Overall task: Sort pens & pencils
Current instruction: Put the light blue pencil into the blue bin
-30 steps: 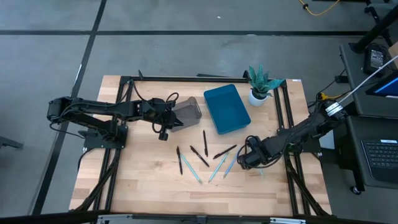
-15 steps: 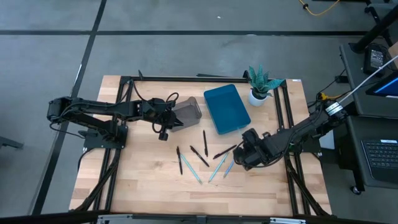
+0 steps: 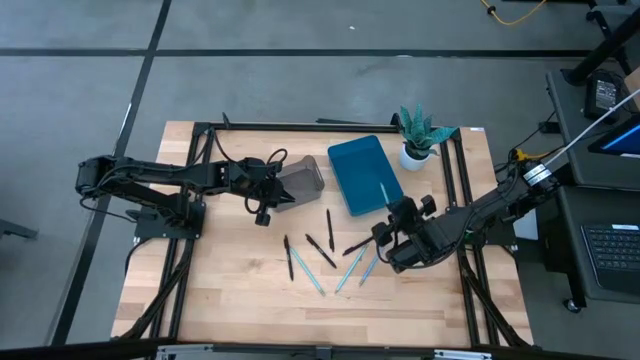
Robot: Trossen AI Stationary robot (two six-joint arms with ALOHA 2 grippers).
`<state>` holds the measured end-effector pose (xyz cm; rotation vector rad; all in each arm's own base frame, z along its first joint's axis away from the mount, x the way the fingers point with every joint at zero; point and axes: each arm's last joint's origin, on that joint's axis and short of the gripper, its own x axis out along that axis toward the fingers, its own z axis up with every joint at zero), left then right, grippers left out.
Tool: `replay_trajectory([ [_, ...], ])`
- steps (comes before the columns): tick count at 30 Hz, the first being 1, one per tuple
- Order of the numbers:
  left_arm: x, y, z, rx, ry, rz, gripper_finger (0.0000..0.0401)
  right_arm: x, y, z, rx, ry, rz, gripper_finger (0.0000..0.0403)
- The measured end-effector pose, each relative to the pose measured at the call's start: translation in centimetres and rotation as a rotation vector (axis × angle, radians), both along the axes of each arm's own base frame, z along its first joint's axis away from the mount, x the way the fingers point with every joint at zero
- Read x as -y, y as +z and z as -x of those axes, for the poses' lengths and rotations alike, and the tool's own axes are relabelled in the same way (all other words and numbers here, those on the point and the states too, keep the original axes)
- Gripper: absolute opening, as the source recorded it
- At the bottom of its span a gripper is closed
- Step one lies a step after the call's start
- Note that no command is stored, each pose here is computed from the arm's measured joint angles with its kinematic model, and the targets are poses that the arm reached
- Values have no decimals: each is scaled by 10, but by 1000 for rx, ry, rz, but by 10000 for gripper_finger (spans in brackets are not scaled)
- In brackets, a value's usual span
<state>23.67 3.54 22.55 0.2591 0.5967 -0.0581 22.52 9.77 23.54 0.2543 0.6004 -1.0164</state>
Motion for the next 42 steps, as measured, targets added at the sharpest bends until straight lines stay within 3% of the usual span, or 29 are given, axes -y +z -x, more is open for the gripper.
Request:
replay_trajectory([
  [15, 0, 0, 0, 0, 1, 0, 14, 5, 4, 0, 36, -4, 138, 22],
  [23, 0, 0, 0, 0, 1, 0, 14, 25, 4, -7, -34, -42, 176, 25],
  [30, 0, 0, 0, 0, 1, 0, 14, 44, 18, -6, -1, -85, 230, 25],
  [36, 0, 0, 0, -1, -15, -24, 14, 62, 31, -7, -2, -88, 205, 25],
  [42, 0, 0, 0, -1, -14, -23, 14, 83, 39, -31, -50, 41, 137, 25],
])
